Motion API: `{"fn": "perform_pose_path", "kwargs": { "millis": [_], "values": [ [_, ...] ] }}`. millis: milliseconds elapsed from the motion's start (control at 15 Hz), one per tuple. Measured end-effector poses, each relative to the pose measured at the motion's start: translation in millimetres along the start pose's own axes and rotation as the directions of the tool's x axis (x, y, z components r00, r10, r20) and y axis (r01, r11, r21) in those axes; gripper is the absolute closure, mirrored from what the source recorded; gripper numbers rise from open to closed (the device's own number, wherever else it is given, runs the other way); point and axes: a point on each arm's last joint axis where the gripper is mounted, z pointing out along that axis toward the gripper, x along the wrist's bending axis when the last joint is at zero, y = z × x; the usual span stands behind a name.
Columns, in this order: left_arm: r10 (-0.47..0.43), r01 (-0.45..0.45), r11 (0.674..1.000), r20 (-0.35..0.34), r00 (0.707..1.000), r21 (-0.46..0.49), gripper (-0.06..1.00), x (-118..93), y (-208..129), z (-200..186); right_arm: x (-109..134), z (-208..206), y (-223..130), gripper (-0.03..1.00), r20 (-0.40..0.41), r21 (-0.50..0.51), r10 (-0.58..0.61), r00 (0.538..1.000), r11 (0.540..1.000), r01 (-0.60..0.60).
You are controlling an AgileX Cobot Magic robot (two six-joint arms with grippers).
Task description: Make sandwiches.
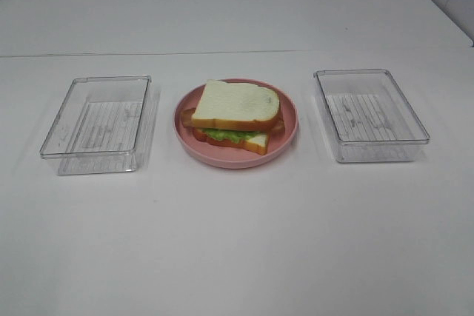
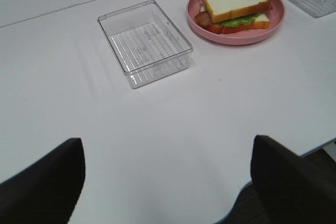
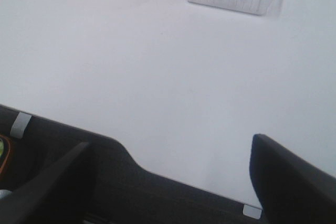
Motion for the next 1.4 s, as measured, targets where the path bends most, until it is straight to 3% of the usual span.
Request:
{"fn": "perform_pose_path", "kwargs": {
  "millis": [133,733,867,1133,1400],
  "values": [
    [0.000,0.000,1.000,0.001,1.000,0.000,0.13,0,0,0,1,-5,-4,0.21,0.004,-0.045,-0.006,1.000,0.999,0.006],
    [0.000,0.000,1.000,0.001,1.000,0.000,0.13,0,0,0,1,-6,-5,0.21,0.004,-0.047,-0.006,1.000,0.999,0.006],
    [-0.006,0.006,1.000,-0.009,1.000,0.000,0.13,0,0,0,-1,-5,-4,0.21,0.054,-0.053,0.064,0.996,0.997,-0.061],
    [-0.102,0.103,0.995,-0.205,0.973,-0.002,0.13,-1,0,0,1,-14,-12,0.21,0.135,-0.157,0.139,0.981,0.981,-0.117],
    [-0.125,0.128,0.992,-0.255,0.959,-0.005,0.13,-1,0,0,8,-26,-26,0.21,0.149,-0.280,0.124,0.981,0.957,-0.079]
  ]
}}
